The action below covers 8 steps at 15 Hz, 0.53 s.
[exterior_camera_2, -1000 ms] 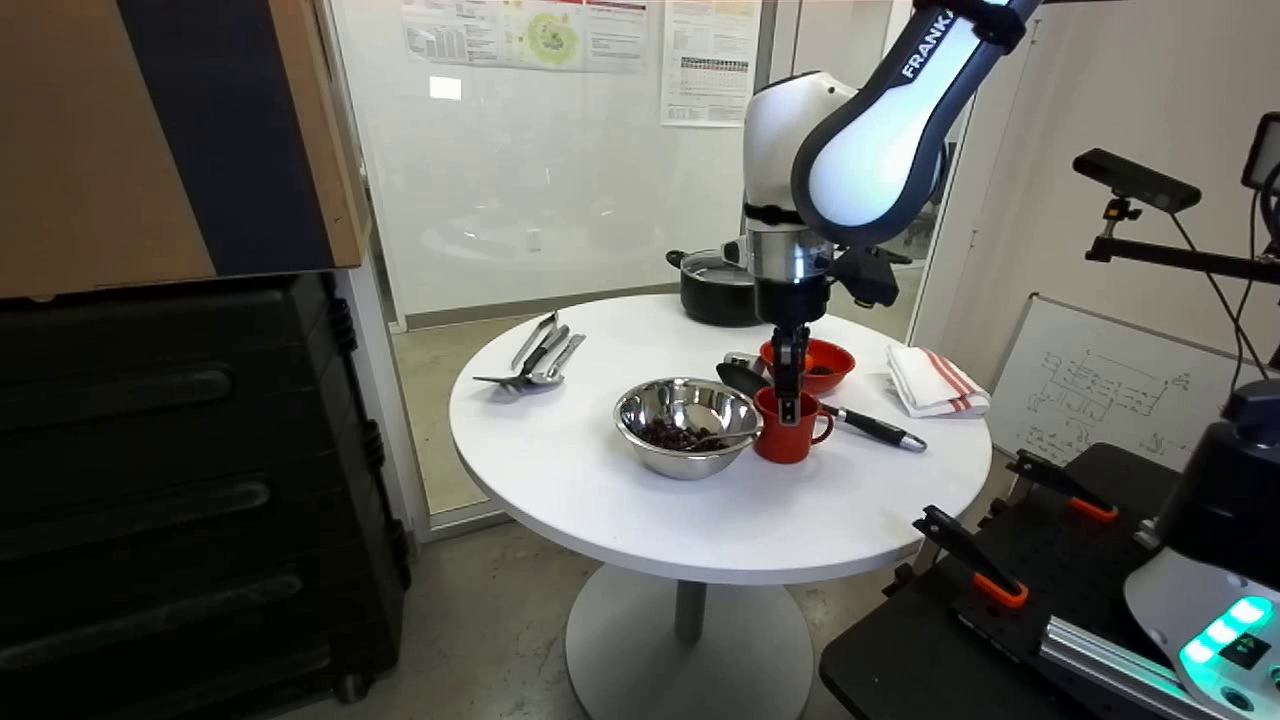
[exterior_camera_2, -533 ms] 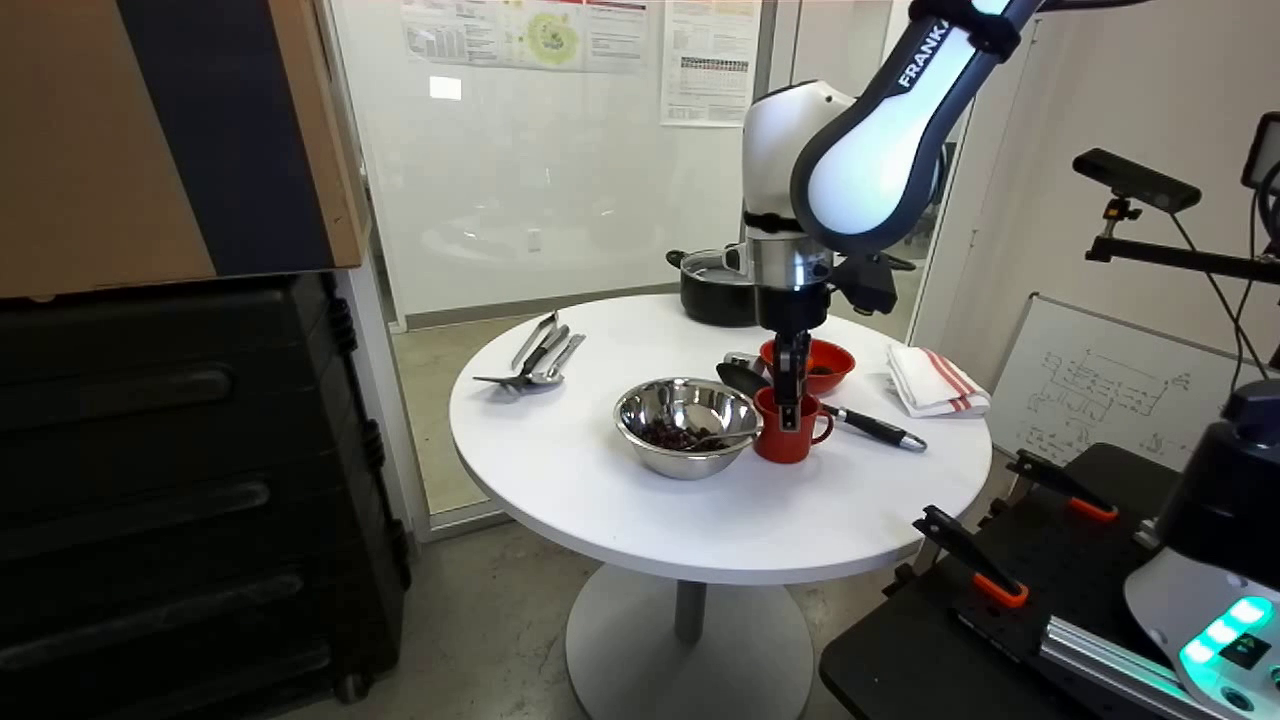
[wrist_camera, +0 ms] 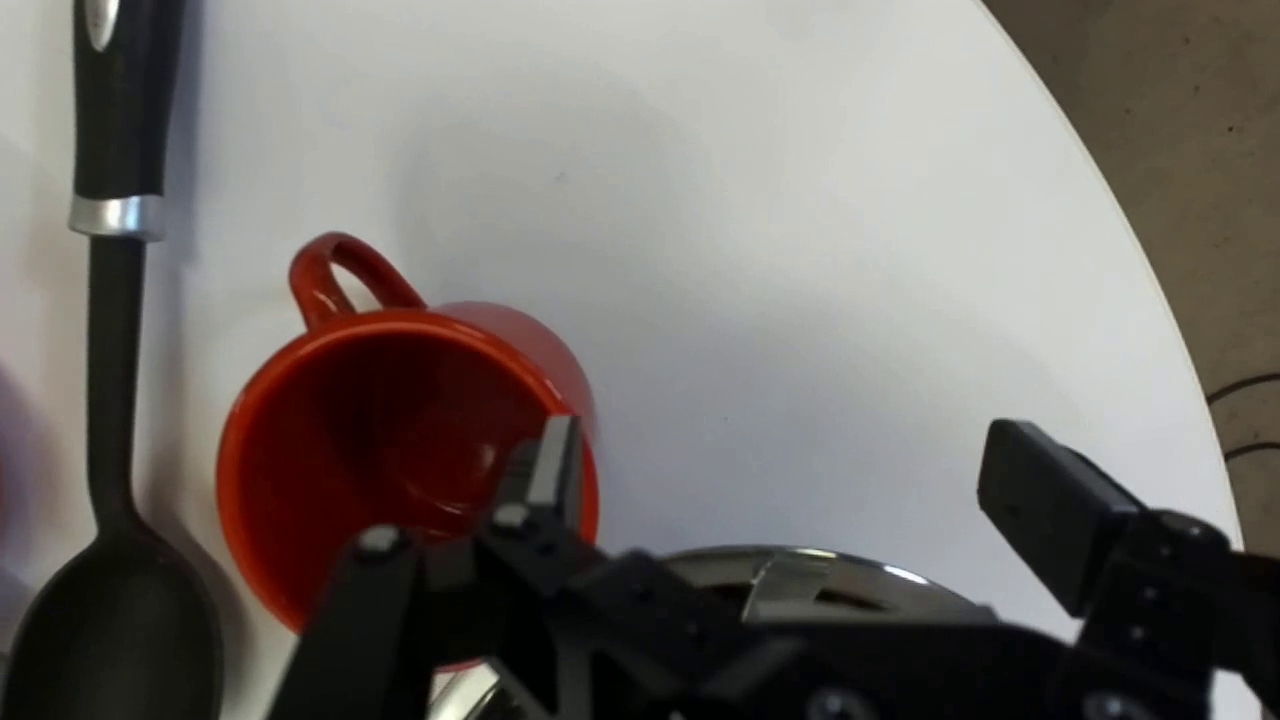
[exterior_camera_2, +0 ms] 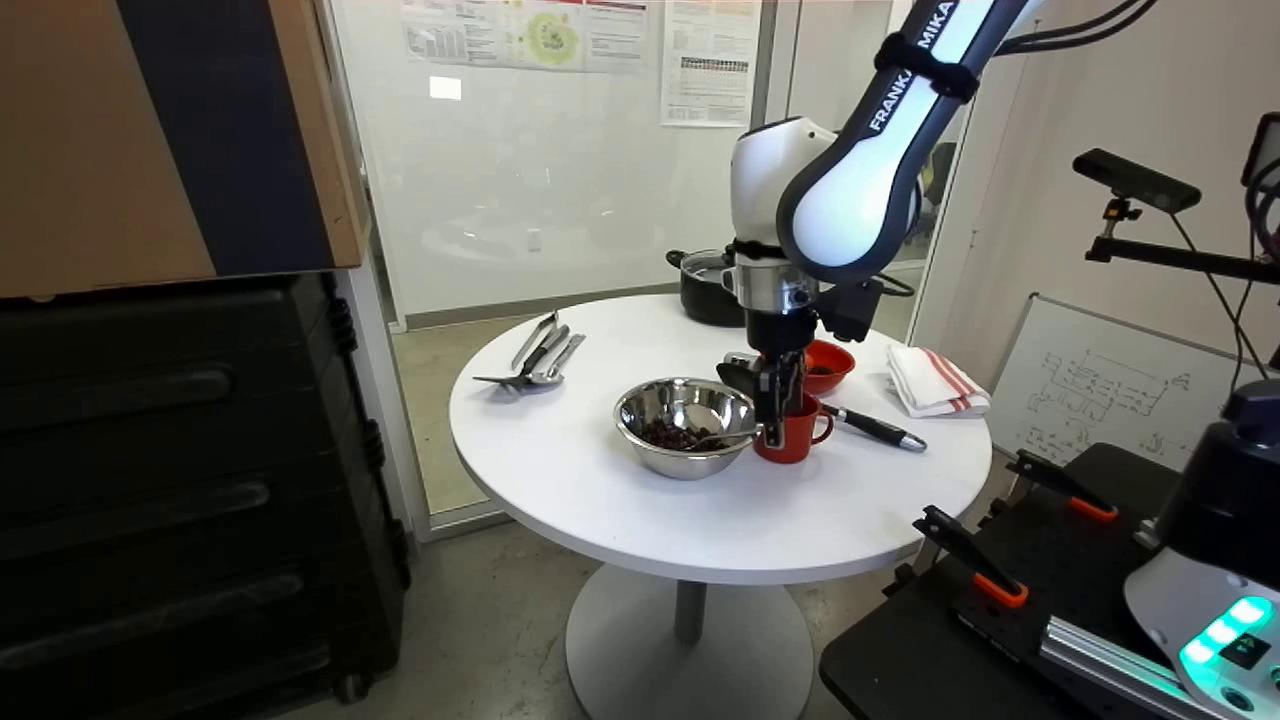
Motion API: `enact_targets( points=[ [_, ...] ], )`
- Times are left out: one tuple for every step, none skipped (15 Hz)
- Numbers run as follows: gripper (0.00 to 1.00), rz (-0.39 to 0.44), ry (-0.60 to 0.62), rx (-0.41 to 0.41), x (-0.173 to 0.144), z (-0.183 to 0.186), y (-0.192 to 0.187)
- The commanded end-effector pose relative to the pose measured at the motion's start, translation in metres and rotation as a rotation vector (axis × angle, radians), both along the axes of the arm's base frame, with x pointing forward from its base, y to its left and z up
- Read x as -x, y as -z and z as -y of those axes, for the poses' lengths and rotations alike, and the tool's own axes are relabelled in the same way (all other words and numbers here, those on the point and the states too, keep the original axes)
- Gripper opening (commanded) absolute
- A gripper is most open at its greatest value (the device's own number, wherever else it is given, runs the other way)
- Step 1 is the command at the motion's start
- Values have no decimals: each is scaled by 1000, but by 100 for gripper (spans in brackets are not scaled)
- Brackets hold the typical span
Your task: Use the spoon to mix the contents of the silver bowl
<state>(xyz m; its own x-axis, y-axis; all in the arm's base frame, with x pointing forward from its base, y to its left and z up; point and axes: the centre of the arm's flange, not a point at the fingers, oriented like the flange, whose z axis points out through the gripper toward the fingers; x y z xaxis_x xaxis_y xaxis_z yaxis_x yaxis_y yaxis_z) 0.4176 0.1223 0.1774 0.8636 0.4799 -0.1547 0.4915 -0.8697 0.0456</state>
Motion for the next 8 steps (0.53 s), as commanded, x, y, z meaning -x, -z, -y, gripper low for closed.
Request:
enact_targets(
  points=[
    [100,25,44,0,-14,-6,10],
    [100,28,48,-2,-16,-8,11],
    [100,27,48,-4,-17,-10,13],
    [100,29,44,-4,-18,-12,15],
    [100,30,42,-5,-19,-15,16],
    [100,30,41,-5,-20,-17,17],
    [100,31,40,-6,-21,-19,18],
    [100,33,41,-7,-22,-21,19]
  ],
)
